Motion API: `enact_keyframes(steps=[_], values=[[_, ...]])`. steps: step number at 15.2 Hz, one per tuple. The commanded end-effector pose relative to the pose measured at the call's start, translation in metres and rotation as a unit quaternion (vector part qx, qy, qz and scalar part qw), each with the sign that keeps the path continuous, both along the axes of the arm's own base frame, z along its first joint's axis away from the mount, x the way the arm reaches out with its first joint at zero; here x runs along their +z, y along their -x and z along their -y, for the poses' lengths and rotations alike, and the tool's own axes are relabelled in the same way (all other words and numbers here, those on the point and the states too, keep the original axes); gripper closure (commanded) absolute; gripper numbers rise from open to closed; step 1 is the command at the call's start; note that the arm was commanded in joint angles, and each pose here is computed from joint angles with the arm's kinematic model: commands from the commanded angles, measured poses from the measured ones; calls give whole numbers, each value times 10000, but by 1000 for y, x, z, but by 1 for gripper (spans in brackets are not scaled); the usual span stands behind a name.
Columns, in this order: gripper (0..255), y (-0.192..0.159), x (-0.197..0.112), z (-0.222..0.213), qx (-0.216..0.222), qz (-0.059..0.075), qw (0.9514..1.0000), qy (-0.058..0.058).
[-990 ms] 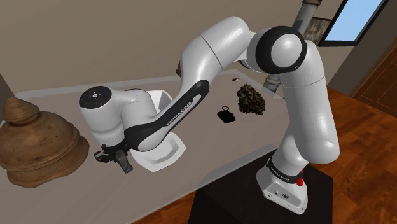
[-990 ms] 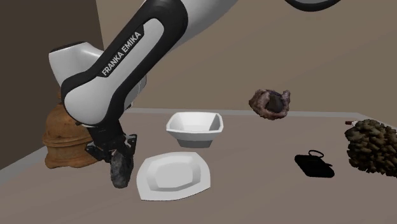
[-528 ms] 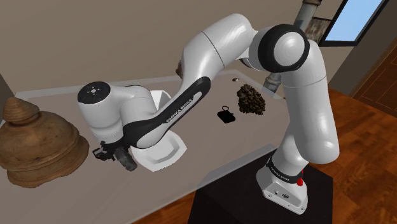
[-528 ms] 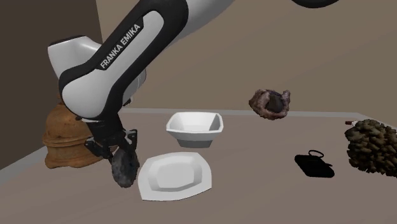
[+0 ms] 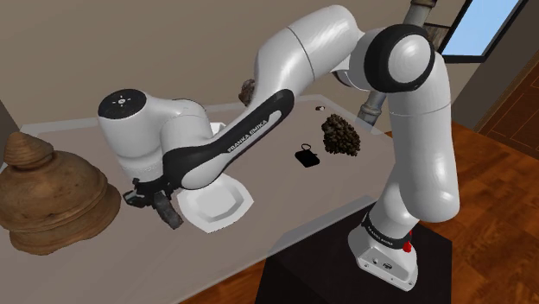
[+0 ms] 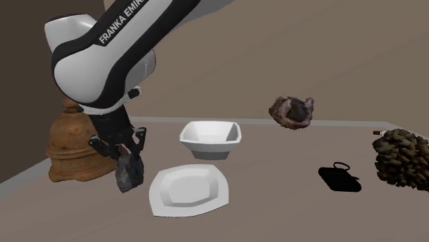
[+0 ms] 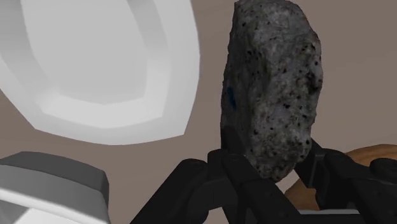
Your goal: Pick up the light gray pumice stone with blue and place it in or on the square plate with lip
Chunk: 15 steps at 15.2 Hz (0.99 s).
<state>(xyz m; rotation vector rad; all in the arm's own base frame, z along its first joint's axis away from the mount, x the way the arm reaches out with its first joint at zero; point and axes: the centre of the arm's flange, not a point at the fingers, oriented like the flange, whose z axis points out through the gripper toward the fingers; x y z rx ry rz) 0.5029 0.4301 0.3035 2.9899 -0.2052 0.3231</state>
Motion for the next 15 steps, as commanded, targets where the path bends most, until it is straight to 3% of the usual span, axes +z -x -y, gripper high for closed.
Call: enact_keyframes(steps=[1, 6, 15], values=[[255, -1, 11, -1, 0, 0, 10000, 0], [255, -1, 37, -1, 0, 0, 10000, 0], [255, 35, 49, 112, 0, 0, 10000, 0]])
